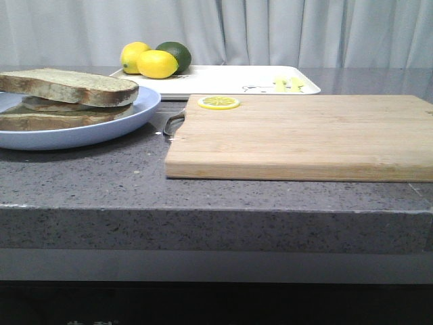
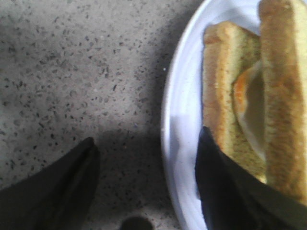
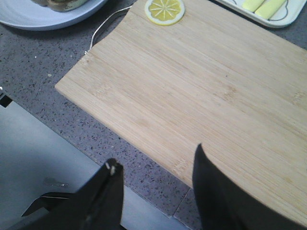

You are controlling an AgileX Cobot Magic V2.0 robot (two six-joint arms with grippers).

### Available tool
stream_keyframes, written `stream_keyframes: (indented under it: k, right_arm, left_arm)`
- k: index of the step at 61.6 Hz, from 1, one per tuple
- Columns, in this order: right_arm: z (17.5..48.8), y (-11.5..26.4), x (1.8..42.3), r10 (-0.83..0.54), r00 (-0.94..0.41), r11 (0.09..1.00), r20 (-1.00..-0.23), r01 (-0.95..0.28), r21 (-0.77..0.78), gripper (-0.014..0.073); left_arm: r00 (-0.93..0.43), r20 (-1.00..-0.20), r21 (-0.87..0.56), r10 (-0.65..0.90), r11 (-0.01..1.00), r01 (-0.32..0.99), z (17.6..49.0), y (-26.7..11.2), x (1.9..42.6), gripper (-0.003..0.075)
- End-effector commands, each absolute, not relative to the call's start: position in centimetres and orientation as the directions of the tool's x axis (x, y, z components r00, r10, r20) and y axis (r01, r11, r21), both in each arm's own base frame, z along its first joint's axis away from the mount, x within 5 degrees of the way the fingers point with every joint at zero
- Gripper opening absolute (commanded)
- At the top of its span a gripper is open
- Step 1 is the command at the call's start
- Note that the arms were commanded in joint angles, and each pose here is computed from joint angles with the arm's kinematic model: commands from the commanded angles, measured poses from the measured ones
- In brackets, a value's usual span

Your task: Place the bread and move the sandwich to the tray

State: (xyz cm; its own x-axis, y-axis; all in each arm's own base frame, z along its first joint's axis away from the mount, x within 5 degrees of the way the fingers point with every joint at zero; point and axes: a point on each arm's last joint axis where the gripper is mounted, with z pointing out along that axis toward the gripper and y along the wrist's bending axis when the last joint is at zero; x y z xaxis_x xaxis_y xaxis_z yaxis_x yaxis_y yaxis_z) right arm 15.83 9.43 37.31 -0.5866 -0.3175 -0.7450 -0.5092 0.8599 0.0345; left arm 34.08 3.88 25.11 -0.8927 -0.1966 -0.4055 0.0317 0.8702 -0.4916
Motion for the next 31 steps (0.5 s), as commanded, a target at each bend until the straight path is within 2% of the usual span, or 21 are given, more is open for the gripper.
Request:
stream_keyframes:
  k: [1, 6, 20, 31]
  right_arm:
    - [38.8, 9.3, 15.89, -0.279, -0.516, 0.863, -0.81, -0.505, 0.025, 0.0359]
    - [38.8, 9.3, 15.89, -0.279, -0.516, 0.863, -0.81, -0.505, 0.025, 0.0359]
    - [38.8, 9.3, 15.89, -0.279, -0.516, 0.863, -0.81, -0.505, 0.025, 0.0359]
    - [38.8, 9.3, 15.89, -0.279, -0.516, 0.863, -0.81, -0.505, 0.025, 0.0359]
  left_arm:
    - [-0.856, -0.464, -0.514, -0.23, 0.856, 0.049, 27.0, 3.71, 34.48, 0.0416]
    - [-0.863, -0.451, -0.519, -0.228, 0.853, 0.046, 26.65, 3.71, 34.59, 0.0363]
    - [-0.856, -0.45, -0.547, -0.254, 0.836, 0.04, 26.81, 3.57, 34.75, 0.0134]
    - [-0.852, -0.45, -0.563, -0.266, 0.826, 0.039, 27.04, 3.45, 34.73, 0.0008]
